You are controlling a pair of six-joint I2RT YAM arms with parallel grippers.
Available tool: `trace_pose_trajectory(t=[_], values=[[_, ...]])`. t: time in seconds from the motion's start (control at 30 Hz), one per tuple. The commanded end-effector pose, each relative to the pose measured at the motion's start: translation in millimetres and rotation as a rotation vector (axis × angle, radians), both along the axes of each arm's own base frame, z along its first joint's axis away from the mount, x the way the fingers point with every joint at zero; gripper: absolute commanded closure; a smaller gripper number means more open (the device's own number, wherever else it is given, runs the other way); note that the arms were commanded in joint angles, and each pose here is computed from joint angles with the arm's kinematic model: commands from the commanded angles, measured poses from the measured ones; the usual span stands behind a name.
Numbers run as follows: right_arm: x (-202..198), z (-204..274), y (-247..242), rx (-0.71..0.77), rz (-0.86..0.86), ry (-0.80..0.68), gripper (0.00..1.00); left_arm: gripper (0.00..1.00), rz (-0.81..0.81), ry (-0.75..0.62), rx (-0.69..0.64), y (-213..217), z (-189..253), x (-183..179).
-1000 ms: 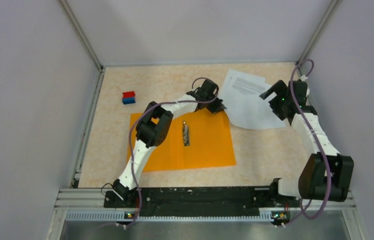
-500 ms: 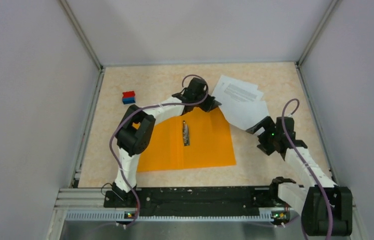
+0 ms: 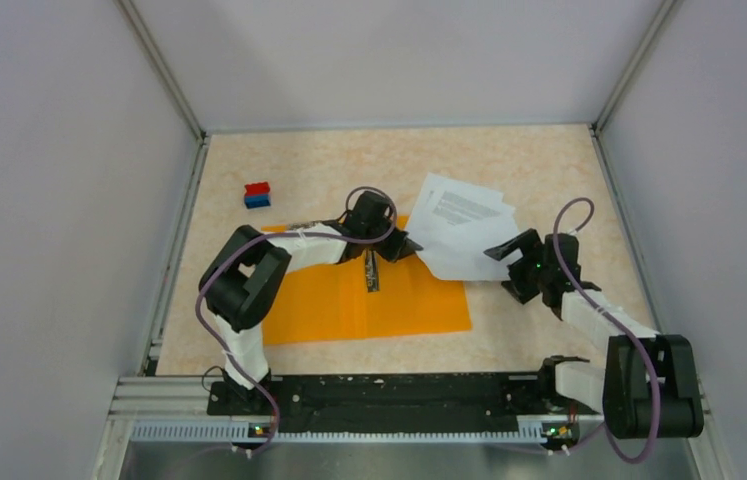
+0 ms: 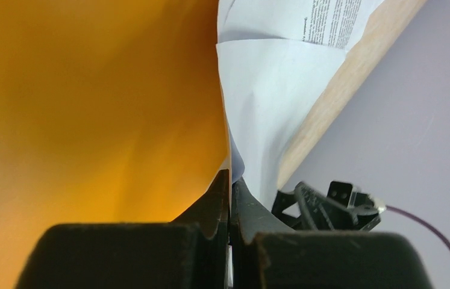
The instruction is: Put the files into the folder
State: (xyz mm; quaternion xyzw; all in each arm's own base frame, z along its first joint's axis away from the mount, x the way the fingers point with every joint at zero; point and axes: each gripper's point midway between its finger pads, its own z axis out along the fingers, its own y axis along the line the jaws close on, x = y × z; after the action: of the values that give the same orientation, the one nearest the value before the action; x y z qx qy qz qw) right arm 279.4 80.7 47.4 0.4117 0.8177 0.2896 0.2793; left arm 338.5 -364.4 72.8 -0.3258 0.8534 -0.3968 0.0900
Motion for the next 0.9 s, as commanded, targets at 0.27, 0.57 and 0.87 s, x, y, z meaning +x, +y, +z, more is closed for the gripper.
trace_pose_trajectory(t=[0.27, 0.57, 0.87], values=[[-2.1, -11.6, -3.1, -0.067, 0.040, -0.044, 0.09, 1.00, -0.149, -0.063, -0.014, 9.6, 3.8, -61.3], [-24.7, -16.3, -17.4, -0.193, 0.071, 0.013, 0.28, 0.82, -0.229, -0.036, 0.135, 21.7, -25.4, -91.7], [-23.5, -3.6, -22.5, -0.263, 0.114, -0.032, 0.36, 0.62, -0.306, -0.058, 0.201, 30.5, -28.5, -99.9]])
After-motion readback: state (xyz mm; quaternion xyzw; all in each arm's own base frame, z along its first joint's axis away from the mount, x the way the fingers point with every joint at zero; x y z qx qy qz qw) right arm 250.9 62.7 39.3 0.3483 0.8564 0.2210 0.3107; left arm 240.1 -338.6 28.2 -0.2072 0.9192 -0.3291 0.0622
